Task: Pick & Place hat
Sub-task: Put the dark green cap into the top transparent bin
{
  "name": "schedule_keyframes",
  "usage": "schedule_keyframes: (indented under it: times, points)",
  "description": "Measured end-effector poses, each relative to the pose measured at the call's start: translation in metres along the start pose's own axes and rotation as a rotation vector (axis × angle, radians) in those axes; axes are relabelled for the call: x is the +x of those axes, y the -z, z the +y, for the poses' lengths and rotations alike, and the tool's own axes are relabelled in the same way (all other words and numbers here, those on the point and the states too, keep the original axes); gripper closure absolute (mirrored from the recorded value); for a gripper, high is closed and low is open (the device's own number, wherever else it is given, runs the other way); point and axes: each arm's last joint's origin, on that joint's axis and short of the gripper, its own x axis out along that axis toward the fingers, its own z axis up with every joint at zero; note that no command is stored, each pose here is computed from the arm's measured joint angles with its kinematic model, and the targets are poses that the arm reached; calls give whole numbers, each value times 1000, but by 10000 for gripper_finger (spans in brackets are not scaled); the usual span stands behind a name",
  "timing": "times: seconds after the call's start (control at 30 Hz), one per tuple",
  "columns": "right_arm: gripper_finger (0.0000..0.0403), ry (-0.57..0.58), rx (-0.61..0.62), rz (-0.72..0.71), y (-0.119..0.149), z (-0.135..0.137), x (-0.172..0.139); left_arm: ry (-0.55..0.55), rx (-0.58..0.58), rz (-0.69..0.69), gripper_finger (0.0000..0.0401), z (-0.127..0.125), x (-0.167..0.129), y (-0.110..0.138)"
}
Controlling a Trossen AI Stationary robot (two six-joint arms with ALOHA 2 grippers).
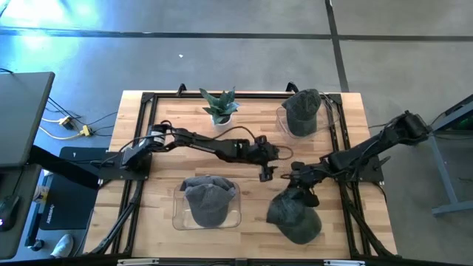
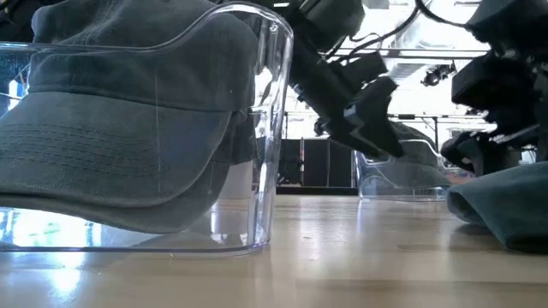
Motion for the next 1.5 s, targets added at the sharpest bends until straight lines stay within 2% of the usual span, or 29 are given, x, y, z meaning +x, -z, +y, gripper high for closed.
schedule_keyframes:
  times: [0.2,0.37,0.47,0.53,0.67,0.77,0.83,0.9,1.0,1.07,1.13,1.37,1.5]
  points:
    - [155,77,-34,-2,-19,2,0,-10,6,31,110,6,-3,8]
    - [155,107,-37,27,-30,-1,-1,-9,46,96,110,7,-8,31]
    - [155,112,-35,100,-24,-5,4,-13,23,2,110,8,-11,33]
    - [155,104,-34,140,-21,-6,6,-16,26,27,110,10,-21,42]
    - [165,9,-22,203,-16,-5,8,-47,-21,-64,110,14,-33,35]
    - [198,-82,-14,217,-17,-2,7,-64,-89,-9,110,20,-44,37]
    - [233,-107,-13,213,-20,0,6,-71,-164,-28,110,25,-47,31]
    - [273,-141,-12,211,-24,2,5,-78,-207,23,110,30,-47,35]
    - [336,-200,-30,211,-29,6,4,-43,-241,98,110,31,-43,46]
    - [377,-223,-42,219,-32,8,3,-21,-247,77,110,30,-44,42]
    - [394,-229,-55,242,-33,9,1,-22,-246,71,110,29,-45,40]
    - [344,-123,-96,217,-50,11,-5,-30,-245,63,110,30,-45,40]
    - [291,-122,-126,223,-54,13,-7,23,-236,70,110,28,-45,40]
